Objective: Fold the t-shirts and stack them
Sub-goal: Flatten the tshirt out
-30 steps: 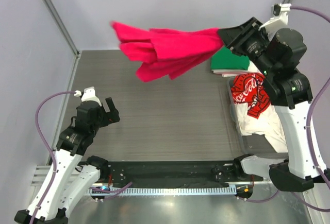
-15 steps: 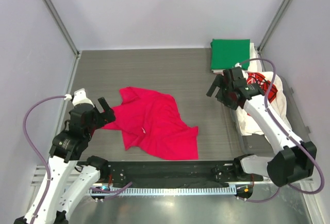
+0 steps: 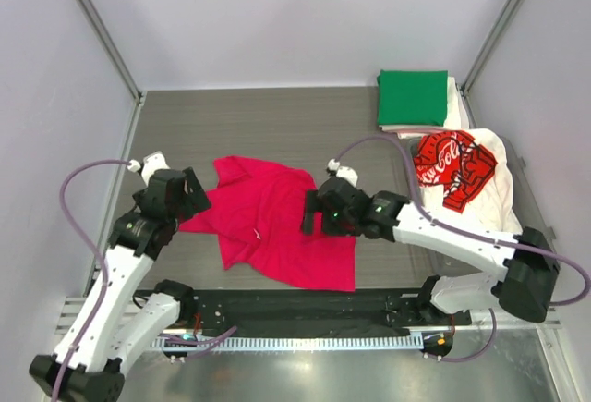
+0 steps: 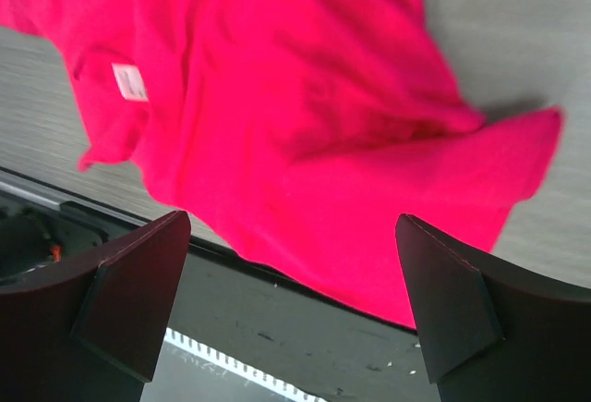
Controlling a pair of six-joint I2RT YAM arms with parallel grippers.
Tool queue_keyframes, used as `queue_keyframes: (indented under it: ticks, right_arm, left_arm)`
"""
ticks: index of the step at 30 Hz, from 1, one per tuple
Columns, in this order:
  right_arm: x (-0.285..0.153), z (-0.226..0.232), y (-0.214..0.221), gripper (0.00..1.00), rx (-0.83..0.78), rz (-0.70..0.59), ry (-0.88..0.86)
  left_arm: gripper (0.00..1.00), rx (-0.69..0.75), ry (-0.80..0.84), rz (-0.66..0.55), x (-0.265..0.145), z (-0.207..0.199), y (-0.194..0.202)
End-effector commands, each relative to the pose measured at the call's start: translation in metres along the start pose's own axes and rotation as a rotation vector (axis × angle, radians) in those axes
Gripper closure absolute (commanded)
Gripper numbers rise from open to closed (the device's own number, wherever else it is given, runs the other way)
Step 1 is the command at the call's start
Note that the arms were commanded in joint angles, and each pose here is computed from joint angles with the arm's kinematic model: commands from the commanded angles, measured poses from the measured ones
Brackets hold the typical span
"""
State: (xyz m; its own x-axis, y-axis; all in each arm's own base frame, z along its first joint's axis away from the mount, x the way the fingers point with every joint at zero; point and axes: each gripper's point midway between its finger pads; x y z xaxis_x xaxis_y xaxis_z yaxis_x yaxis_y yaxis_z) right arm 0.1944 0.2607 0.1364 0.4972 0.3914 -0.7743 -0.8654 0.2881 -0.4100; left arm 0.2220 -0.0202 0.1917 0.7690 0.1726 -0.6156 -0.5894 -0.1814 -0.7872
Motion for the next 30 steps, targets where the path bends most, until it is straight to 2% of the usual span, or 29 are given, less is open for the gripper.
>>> queue_keyframes:
  ticks: [1,3,4,6,8,11,12,13,14,15,16,18,20,21,22,23,24,25,26,30]
  right_arm:
    - [0.006,0.008,0.008,0.01,0.062,-0.073,0.051]
    - [0.013,0.006,0.026,0.01,0.027,-0.054,0.08]
    - [0.015,0.006,0.031,0.01,0.02,-0.053,0.086]
    - [0.021,0.01,0.042,0.01,0.009,-0.04,0.08]
    - [0.022,0.033,0.053,0.01,-0.031,-0.023,0.014]
    - [0.024,0.072,0.057,0.02,-0.109,-0.009,-0.051]
    - [0.027,0.097,0.056,0.03,-0.126,0.001,-0.081]
    - [0.029,0.11,0.055,0.04,-0.146,0.001,-0.094]
    - [0.03,0.122,0.052,0.04,-0.166,-0.001,-0.104]
    - [0.036,0.133,0.05,0.05,-0.214,0.005,-0.106]
    - [0.044,0.156,0.048,0.05,-0.246,0.006,-0.108]
    - [0.06,0.174,0.046,0.06,-0.302,0.007,-0.099]
    - [0.084,0.2,0.045,0.06,-0.371,0.004,-0.102]
    - [0.093,0.209,0.044,0.07,-0.391,0.004,-0.106]
    - [0.09,0.235,0.037,0.07,-0.409,-0.004,-0.154]
    - [0.121,0.23,0.048,0.07,-0.439,0.023,-0.111]
    - [0.122,0.253,0.037,0.07,-0.427,-0.002,-0.151]
    - [0.131,0.25,0.039,0.07,-0.438,0.012,-0.127]
    - [0.158,0.239,0.046,0.07,-0.452,0.033,-0.085]
    - [0.181,0.221,0.034,0.11,-0.426,0.026,-0.014]
  left_arm:
    - [0.04,-0.111,-0.063,0.114,0.033,0.002,0.026]
    - [0.05,-0.229,-0.02,0.114,0.047,-0.003,0.023]
    - [0.08,-0.257,0.012,0.155,0.054,-0.008,0.035]
    - [0.1,-0.325,-0.005,0.144,0.064,-0.001,0.032]
    - [0.12,-0.332,-0.002,0.154,0.066,0.001,0.03]
    - [0.12,-0.282,-0.031,0.115,0.049,0.013,0.013]
    - [0.11,-0.262,-0.03,0.045,0.033,0.017,-0.007]
    - [0.11,-0.248,-0.059,0.04,0.03,0.023,-0.009]
    - [0.1,-0.245,-0.077,-0.014,0.016,0.031,-0.019]
    - [0.09,-0.244,-0.153,-0.052,0.002,0.048,-0.025]
    - [0.06,-0.252,-0.211,-0.078,-0.008,0.061,-0.026]
    - [0.05,-0.275,-0.314,-0.152,-0.034,0.087,-0.027]
    - [0.04,-0.282,-0.356,-0.203,-0.048,0.099,-0.026]
    - [0.04,-0.296,-0.378,-0.218,-0.057,0.106,-0.021]
    - [0.04,-0.31,-0.436,-0.224,-0.062,0.116,-0.019]
    - [0.04,-0.324,-0.448,-0.22,-0.063,0.118,-0.017]
    - [0.04,-0.323,-0.437,-0.224,-0.063,0.116,-0.016]
    - [0.04,-0.324,-0.431,-0.225,-0.062,0.116,-0.016]
    - [0.04,-0.324,-0.43,-0.224,-0.061,0.115,-0.016]
    - [0.04,-0.316,-0.413,-0.228,-0.059,0.112,-0.017]
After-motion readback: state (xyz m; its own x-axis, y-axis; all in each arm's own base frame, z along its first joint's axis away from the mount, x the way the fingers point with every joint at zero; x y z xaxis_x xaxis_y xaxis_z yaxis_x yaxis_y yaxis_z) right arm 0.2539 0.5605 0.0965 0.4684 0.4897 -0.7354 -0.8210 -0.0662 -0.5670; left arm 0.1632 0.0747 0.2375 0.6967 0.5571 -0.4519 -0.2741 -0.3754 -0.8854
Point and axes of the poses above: each gripper's point midway between its finger pads, its own x axis out along the fingers, its own z axis along the line the jaws close on, y = z × x, and after that the axes turned 11 degrees about x, right-handed
